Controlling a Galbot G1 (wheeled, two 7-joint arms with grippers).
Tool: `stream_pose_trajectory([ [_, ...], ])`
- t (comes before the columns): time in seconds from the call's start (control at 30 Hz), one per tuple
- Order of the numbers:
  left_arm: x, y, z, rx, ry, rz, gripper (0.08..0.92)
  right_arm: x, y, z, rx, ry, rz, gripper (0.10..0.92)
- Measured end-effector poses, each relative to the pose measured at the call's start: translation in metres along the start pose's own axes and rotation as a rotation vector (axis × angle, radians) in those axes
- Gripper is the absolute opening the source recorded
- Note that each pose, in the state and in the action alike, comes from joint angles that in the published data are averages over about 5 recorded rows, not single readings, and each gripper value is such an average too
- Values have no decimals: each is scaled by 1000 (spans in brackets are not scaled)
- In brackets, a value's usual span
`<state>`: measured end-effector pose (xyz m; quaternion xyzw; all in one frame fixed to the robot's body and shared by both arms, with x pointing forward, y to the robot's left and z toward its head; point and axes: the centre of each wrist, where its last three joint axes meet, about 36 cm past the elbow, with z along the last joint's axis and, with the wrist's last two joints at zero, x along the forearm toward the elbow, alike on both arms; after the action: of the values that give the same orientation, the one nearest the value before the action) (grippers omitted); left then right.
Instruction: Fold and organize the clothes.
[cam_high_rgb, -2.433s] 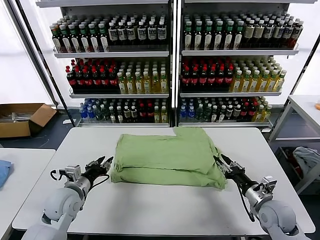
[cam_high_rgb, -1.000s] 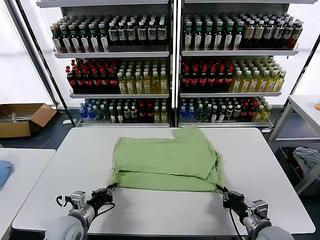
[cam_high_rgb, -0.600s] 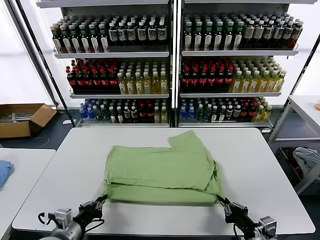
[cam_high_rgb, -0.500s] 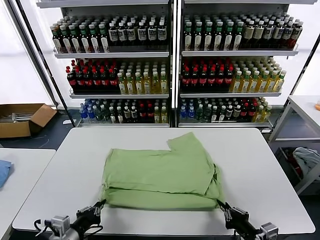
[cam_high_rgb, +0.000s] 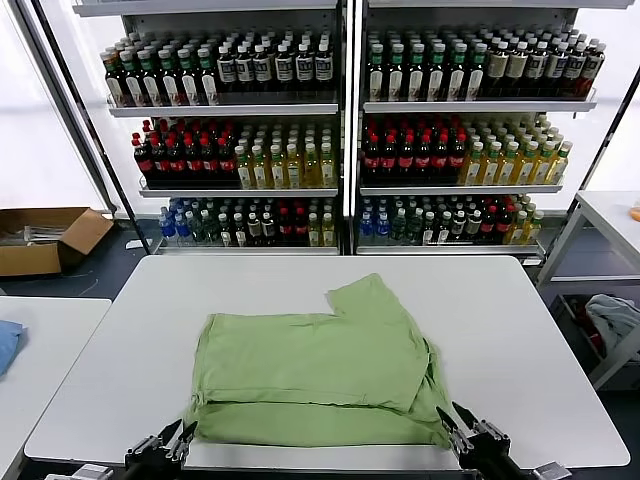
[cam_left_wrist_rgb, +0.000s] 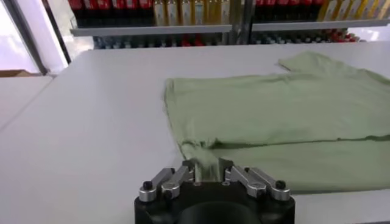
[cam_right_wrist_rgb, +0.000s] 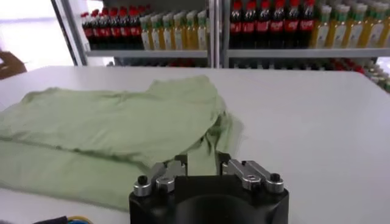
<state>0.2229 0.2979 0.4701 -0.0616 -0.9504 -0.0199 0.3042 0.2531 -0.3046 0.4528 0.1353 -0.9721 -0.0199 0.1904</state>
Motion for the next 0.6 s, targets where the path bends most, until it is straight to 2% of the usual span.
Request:
stream_pose_trajectory([
  [0.17, -16, 10, -12, -26, -43, 13, 571, -33, -13, -17, -7, -64, -30, 681],
  [0.33, -49, 28, -29, -53, -83, 49, 719, -89, -30, -32, -7, -98, -72, 801],
  [0.43, -73, 40, -43, -66, -100, 77, 790, -126, -40, -43, 0, -103, -101, 820],
  [0.6, -114, 60, -67, -80, -114, 113, 821, -181, -53, -61, 18, -89, -141, 823],
])
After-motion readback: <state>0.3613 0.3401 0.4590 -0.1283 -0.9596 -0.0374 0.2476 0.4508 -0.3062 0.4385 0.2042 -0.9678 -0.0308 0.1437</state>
